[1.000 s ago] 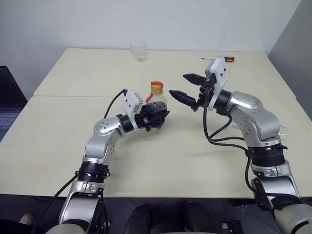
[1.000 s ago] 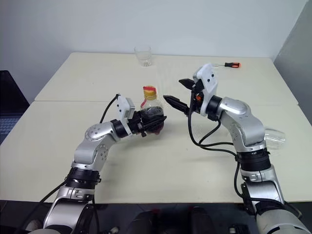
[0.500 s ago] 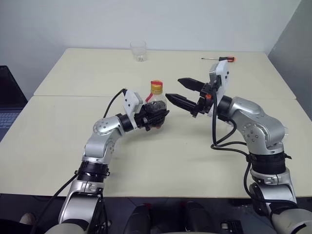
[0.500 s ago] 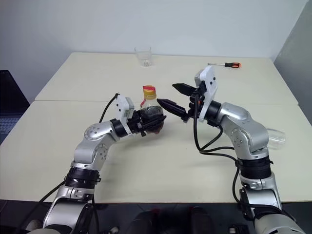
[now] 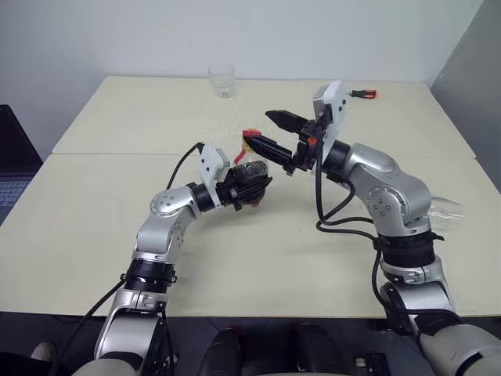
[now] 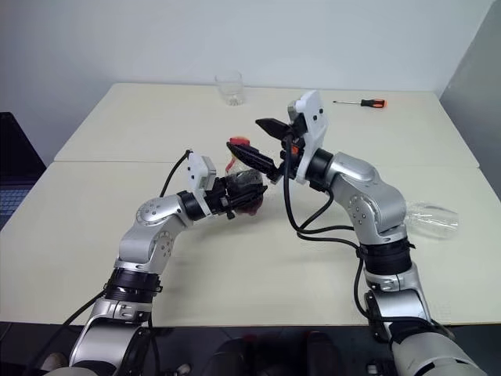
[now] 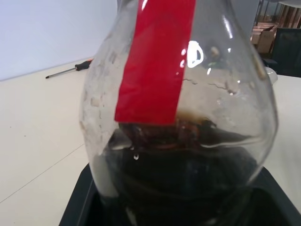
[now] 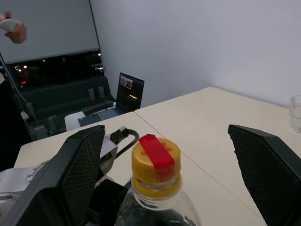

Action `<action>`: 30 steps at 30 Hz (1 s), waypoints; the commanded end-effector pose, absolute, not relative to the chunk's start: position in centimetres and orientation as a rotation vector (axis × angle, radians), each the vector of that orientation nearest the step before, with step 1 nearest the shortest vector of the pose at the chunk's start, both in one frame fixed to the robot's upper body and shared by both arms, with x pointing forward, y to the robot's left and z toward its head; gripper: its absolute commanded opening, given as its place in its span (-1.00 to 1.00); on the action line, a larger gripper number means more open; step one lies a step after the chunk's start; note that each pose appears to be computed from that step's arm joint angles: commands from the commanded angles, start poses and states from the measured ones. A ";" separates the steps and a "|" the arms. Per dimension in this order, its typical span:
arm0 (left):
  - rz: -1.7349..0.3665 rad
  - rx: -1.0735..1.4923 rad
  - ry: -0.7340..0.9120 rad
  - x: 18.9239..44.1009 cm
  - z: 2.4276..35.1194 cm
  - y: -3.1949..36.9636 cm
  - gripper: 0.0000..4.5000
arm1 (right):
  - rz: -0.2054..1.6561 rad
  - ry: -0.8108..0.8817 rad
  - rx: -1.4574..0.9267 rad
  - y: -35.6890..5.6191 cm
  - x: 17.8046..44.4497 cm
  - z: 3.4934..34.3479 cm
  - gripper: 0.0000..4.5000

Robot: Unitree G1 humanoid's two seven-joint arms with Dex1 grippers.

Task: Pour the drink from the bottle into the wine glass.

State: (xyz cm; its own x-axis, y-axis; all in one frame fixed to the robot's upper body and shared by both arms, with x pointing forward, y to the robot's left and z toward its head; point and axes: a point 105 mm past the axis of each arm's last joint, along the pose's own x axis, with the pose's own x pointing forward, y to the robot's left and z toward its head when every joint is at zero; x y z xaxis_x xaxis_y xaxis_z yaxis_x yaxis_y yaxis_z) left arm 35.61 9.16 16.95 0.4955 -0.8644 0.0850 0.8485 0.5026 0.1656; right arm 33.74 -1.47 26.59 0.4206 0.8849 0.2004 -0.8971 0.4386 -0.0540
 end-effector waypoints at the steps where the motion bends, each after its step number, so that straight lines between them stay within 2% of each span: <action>1: -1.051 0.127 -0.259 35.1 19.1 8.9 -0.03 | 1.143 -0.270 0.055 -0.9 33.2 28.0 0.99; 10: -1.048 0.126 -0.257 35.0 19.1 8.9 -0.03 | 1.153 -0.255 0.067 -0.6 33.4 27.8 0.99; 14: -1.046 0.125 -0.257 35.0 19.1 8.9 -0.03 | 1.152 -0.255 0.074 -0.5 33.6 27.8 0.42; 19: -1.045 0.125 -0.256 34.9 19.0 8.9 -0.03 | 1.148 -0.255 0.077 -0.6 33.6 27.9 -0.38; 20: -1.044 0.124 -0.255 34.9 19.0 8.9 -0.03 | 1.148 -0.255 0.077 -0.6 33.6 27.9 -0.47; 30: -1.042 0.125 -0.250 34.9 18.9 9.1 -0.03 | 1.147 -0.270 0.087 -1.2 33.4 29.1 -0.47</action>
State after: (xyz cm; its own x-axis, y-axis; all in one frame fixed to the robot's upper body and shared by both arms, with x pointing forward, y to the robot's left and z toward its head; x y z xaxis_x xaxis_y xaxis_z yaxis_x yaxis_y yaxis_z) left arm 35.40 9.04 17.17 0.4961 -0.8631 0.0942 0.8457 0.5049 0.1725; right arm 34.05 -0.59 26.49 0.4016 0.8973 0.1833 -0.9109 0.4121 -0.0218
